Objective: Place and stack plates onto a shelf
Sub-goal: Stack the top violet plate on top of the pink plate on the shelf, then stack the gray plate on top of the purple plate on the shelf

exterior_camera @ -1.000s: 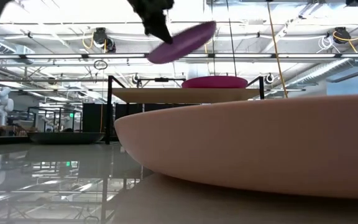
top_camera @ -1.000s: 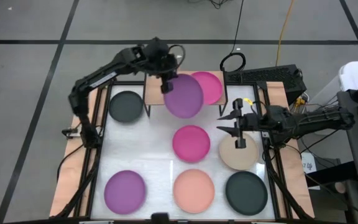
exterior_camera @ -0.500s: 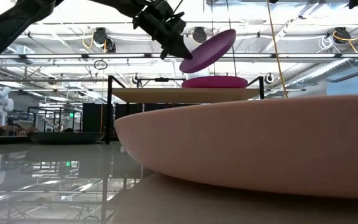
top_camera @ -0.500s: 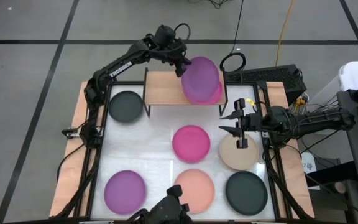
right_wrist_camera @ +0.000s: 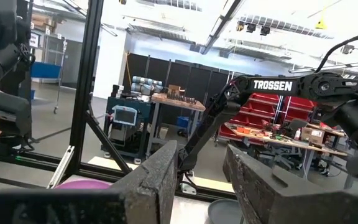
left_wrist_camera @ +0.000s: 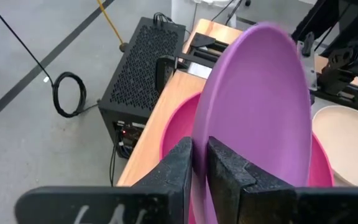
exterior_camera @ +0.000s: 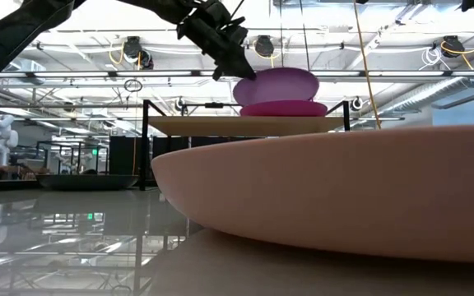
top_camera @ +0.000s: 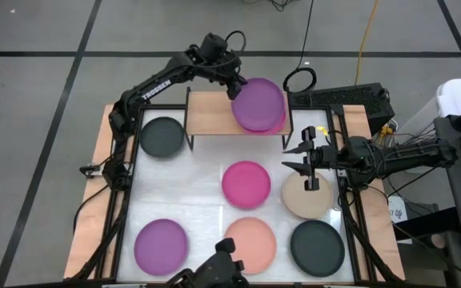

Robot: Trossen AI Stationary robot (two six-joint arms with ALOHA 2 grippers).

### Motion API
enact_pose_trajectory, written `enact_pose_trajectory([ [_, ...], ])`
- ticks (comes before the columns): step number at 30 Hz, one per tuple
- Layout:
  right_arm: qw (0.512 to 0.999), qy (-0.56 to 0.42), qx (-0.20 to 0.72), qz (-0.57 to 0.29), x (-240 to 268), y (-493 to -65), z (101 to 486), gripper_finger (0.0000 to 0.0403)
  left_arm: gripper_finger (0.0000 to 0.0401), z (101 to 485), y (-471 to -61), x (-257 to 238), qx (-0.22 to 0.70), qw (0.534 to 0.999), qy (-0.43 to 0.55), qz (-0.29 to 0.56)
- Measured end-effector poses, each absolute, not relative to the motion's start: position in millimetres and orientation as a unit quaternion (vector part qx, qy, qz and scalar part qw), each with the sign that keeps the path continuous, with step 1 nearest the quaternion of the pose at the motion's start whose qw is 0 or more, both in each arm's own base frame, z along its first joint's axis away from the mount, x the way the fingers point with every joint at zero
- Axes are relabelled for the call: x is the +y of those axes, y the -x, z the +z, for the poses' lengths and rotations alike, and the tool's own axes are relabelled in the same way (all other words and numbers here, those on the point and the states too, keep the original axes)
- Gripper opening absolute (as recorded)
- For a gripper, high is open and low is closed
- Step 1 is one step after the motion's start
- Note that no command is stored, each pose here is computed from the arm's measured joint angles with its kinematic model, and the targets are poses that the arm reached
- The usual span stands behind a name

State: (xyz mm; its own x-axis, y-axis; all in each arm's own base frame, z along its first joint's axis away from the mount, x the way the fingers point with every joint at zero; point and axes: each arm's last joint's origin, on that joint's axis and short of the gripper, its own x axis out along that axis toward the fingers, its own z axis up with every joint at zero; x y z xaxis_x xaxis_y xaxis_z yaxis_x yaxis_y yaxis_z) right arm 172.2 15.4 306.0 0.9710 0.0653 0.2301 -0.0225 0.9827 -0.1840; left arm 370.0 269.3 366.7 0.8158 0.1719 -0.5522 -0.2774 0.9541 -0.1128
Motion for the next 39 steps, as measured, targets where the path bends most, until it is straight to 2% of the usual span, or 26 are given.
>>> enact_pose_trajectory([
  [4, 0.989, 0.090, -0.118, 0.022, 15, -172, 306, 0.0125, 0.0058, 365, -371, 269, 0.278, 0.947, 0.102, 0.120],
  [12, 0.989, 0.090, -0.118, 0.022, 15, -172, 306, 0.0125, 0.0134, 369, -377, 264, 0.265, 0.955, 0.075, 0.110],
  [16, 0.990, 0.091, -0.106, 0.023, 15, -173, 304, 0.0125, 0.0152, 382, -371, 259, 0.251, 0.960, 0.055, 0.112],
  [22, 0.992, 0.092, -0.086, 0.024, 15, -173, 300, 0.0125, 0.0154, 442, -331, 225, 0.209, 0.972, 0.008, 0.105],
  [29, 0.993, 0.087, -0.076, 0.025, 15, -174, 298, 0.0125, 0.0137, 495, -269, 147, 0.208, 0.976, -0.035, 0.055],
  [34, 0.995, 0.066, -0.075, 0.026, 15, -174, 298, 0.0125, 0.0104, 487, -233, 98, 0.189, 0.979, -0.054, 0.046],
  [37, 0.995, 0.062, -0.071, 0.021, 15, -175, 297, 0.0125, 0.0098, 465, -210, 74, 0.164, 0.985, -0.043, 0.040],
  [39, 0.997, 0.061, -0.053, -0.015, 14, -179, 293, 0.0125, 0.0097, 441, -196, 58, 0.145, 0.989, -0.023, 0.025],
])
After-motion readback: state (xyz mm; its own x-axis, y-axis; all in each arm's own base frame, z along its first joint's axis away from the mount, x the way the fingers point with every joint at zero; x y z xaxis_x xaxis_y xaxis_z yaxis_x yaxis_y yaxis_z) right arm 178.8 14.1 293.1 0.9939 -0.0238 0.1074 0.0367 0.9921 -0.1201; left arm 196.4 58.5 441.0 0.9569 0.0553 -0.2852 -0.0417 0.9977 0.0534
